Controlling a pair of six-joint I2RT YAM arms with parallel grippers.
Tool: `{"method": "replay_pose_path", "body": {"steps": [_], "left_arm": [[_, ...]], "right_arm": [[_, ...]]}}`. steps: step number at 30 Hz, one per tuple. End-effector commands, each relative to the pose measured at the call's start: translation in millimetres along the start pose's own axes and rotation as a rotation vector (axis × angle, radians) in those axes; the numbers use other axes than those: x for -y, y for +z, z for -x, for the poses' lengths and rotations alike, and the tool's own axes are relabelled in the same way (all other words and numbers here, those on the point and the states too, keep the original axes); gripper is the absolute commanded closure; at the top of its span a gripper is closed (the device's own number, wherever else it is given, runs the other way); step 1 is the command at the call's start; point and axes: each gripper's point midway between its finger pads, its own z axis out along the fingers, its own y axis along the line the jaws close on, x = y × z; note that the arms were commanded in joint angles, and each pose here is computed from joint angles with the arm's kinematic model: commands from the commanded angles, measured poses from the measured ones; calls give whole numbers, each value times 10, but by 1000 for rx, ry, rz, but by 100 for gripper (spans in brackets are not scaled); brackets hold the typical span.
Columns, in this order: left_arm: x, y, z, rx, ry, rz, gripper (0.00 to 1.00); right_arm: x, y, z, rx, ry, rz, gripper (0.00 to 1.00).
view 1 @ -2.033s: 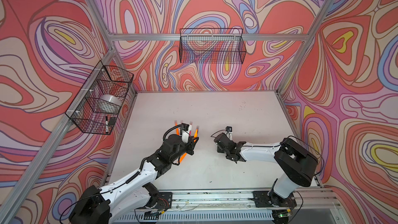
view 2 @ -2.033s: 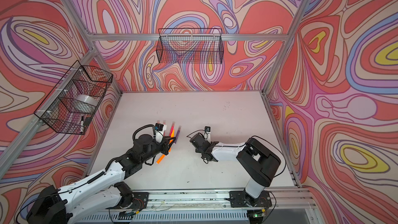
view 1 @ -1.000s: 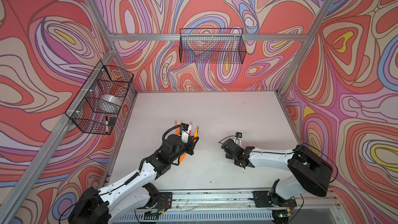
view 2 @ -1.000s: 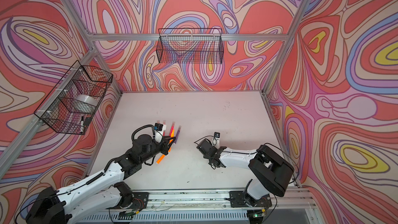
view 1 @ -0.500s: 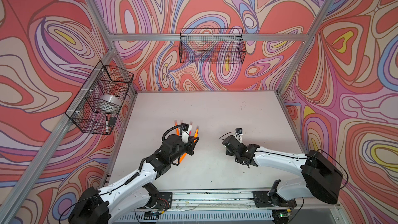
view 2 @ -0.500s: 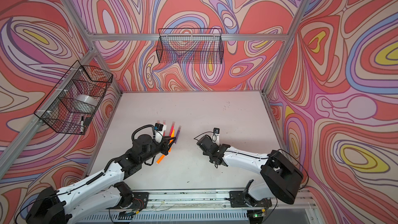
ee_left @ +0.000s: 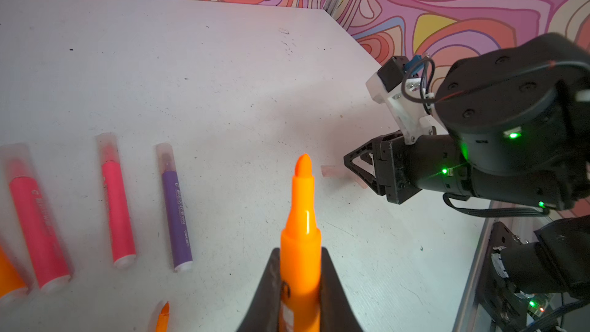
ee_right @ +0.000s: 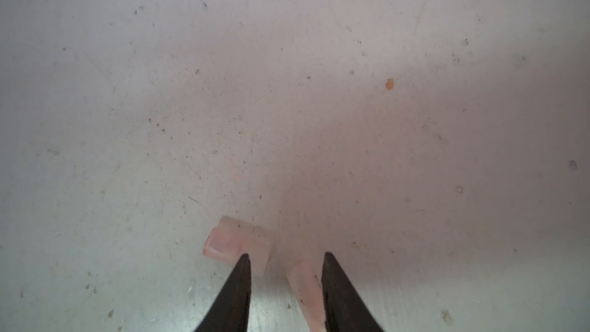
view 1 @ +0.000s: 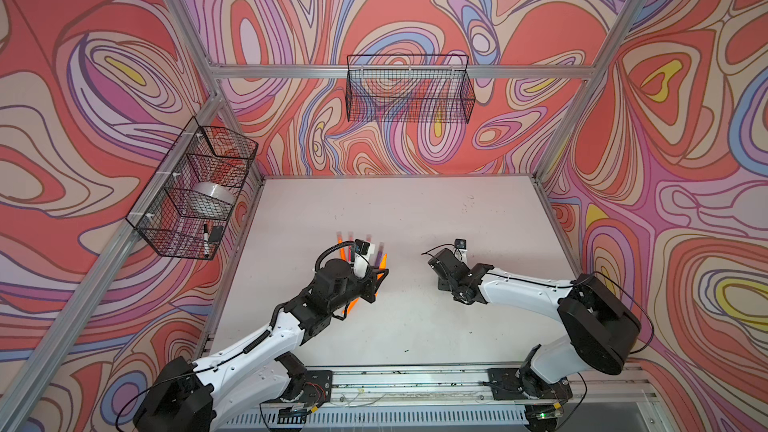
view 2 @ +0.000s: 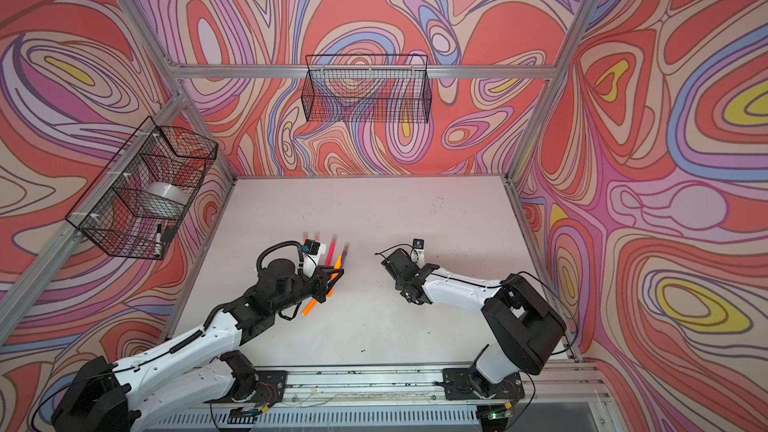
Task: Insert pens into pen caps
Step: Pick up the pen cap from the center of the table.
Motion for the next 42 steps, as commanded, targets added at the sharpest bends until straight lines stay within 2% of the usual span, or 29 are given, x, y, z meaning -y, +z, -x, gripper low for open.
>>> {"method": "replay_pose_path", "body": {"steps": [1, 20, 28, 38, 42], "left_arm": [[48, 0, 61, 10, 18, -18, 100], [29, -6, 48, 9, 10, -9, 100], [35, 0, 48, 8, 9, -13, 100], [35, 4, 48, 7, 10, -13, 100], [42, 5, 55, 7, 9, -16, 100]], "right_arm": [[44, 65, -101, -36, -17, 18, 62], [133, 152, -277, -91, 1, 46, 69], [174, 175, -316, -104, 24, 54, 80], [147, 201, -341, -123, 32, 72, 77], [150, 203, -346, -125, 32, 72, 80]]}}
